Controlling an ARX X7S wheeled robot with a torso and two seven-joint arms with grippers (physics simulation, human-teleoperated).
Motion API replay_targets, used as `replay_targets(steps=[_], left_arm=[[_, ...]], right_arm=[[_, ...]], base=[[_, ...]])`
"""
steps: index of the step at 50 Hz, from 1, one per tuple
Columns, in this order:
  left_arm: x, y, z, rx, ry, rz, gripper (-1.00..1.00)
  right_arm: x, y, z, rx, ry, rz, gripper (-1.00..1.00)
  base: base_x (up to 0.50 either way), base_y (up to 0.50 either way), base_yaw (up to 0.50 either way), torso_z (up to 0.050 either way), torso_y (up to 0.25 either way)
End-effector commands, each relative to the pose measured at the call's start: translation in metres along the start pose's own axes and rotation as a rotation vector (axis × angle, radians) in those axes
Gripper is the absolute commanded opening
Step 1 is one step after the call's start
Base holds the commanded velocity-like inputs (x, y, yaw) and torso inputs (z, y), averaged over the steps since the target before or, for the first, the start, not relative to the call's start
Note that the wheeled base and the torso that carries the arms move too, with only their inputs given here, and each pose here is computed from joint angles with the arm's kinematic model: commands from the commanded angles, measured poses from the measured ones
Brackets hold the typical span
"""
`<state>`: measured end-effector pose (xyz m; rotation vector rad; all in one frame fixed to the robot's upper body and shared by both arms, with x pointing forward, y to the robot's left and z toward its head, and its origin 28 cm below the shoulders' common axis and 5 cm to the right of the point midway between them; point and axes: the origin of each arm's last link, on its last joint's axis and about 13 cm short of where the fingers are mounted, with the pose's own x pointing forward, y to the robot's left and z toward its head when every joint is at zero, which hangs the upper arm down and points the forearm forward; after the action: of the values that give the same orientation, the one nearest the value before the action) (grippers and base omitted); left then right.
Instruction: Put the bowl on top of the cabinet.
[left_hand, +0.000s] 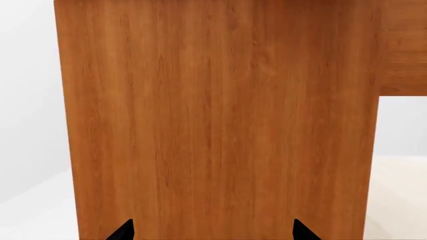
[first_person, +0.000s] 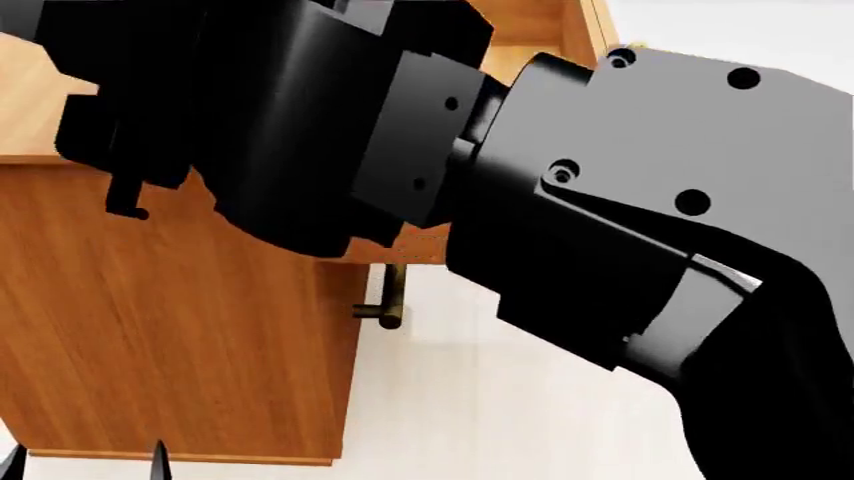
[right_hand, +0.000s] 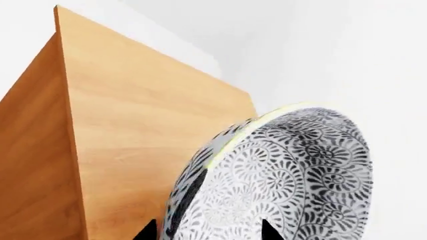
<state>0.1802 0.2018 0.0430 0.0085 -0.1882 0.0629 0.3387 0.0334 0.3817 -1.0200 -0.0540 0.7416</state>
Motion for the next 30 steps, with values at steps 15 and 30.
replay_targets(steps=[15, 30], left_arm=[[0.001, 0.001, -0.001, -0.019, -0.015, -0.002, 1.00], [0.002, 0.001, -0.002, -0.023, -0.007, 0.004, 1.00]], right_arm=[[-0.109, -0.115, 0.091, -0.098, -0.141, -0.217, 1.00], [-0.166, -0.154, 0.090, -0.015, -0.215, -0.395, 1.00]], base=[[0.00, 0.00, 0.00, 0.000, 0.000], [0.00, 0.00, 0.00, 0.000, 0.000]])
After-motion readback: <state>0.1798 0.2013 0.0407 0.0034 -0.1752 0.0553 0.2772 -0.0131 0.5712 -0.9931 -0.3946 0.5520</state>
